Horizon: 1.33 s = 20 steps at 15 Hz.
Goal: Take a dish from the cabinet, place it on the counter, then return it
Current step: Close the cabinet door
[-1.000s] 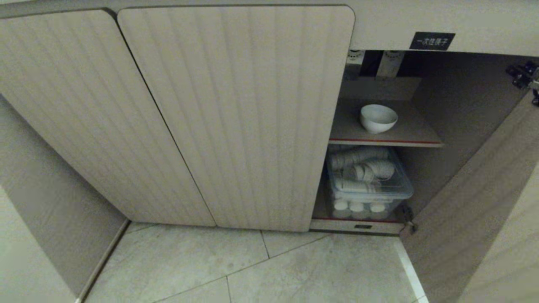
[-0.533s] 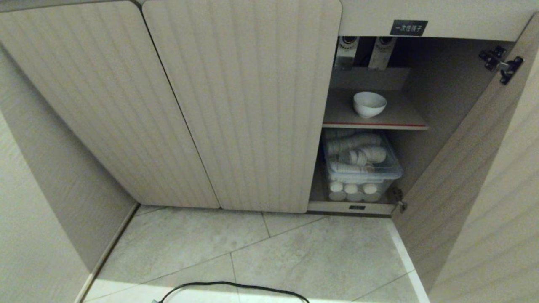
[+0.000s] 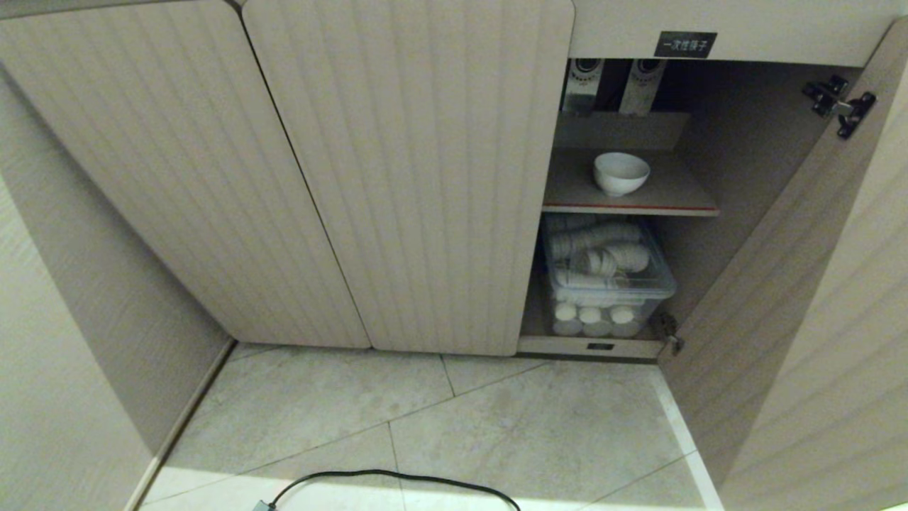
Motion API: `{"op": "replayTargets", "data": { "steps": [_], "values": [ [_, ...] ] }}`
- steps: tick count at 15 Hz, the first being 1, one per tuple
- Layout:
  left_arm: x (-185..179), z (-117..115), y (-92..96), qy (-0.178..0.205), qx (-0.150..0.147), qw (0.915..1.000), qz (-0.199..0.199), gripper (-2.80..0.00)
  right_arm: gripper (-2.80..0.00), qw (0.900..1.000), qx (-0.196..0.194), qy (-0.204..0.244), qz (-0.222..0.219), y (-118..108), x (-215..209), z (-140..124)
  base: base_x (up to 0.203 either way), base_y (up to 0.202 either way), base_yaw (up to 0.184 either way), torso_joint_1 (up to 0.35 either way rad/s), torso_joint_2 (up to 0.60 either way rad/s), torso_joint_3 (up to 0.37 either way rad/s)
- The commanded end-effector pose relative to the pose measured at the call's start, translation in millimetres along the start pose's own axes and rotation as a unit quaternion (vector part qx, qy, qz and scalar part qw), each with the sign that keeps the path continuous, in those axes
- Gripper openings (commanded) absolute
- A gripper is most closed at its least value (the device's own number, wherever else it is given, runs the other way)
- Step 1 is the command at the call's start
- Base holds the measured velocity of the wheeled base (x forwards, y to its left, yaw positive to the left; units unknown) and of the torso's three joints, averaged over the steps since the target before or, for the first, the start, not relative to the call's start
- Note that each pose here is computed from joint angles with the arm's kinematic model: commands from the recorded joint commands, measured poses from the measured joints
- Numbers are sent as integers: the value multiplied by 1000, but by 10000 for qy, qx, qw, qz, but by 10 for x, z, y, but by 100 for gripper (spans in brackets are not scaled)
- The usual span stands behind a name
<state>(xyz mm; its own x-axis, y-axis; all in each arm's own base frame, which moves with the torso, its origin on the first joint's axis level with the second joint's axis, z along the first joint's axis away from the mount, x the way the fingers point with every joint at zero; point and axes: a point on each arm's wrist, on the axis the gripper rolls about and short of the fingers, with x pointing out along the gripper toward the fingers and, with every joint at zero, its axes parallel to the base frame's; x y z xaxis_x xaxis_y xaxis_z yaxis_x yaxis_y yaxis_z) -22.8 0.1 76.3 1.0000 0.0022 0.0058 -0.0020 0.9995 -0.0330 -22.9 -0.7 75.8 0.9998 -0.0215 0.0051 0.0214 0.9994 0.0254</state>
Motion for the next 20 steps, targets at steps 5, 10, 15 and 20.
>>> {"op": "replayTargets", "data": {
  "steps": [5, 10, 15, 20],
  "values": [
    [0, -1, 0, -4, -4, 10000, 4, -280, -280, 10000, -4, 3, 0, 0, 1, 1, 0, 0, 0, 0, 0, 0],
    [0, -2, 0, -2, -4, 10000, 4, -280, -280, 10000, 4, 3, 0, 0, 1, 1, -5, -7, -6, 1, 0, 0],
    [0, -2, 1, 2, -11, 10000, 12, -280, -280, 10000, -4, 3, 0, 0, 1, 1, -1, -142, -2, 3, 2, 2],
    [0, -3, 1, 4, -11, 10000, 12, -280, -280, 10000, -4, 3, 0, 0, 1, 1, 0, -195, -1, 3, 0, 0]
  ]
}}
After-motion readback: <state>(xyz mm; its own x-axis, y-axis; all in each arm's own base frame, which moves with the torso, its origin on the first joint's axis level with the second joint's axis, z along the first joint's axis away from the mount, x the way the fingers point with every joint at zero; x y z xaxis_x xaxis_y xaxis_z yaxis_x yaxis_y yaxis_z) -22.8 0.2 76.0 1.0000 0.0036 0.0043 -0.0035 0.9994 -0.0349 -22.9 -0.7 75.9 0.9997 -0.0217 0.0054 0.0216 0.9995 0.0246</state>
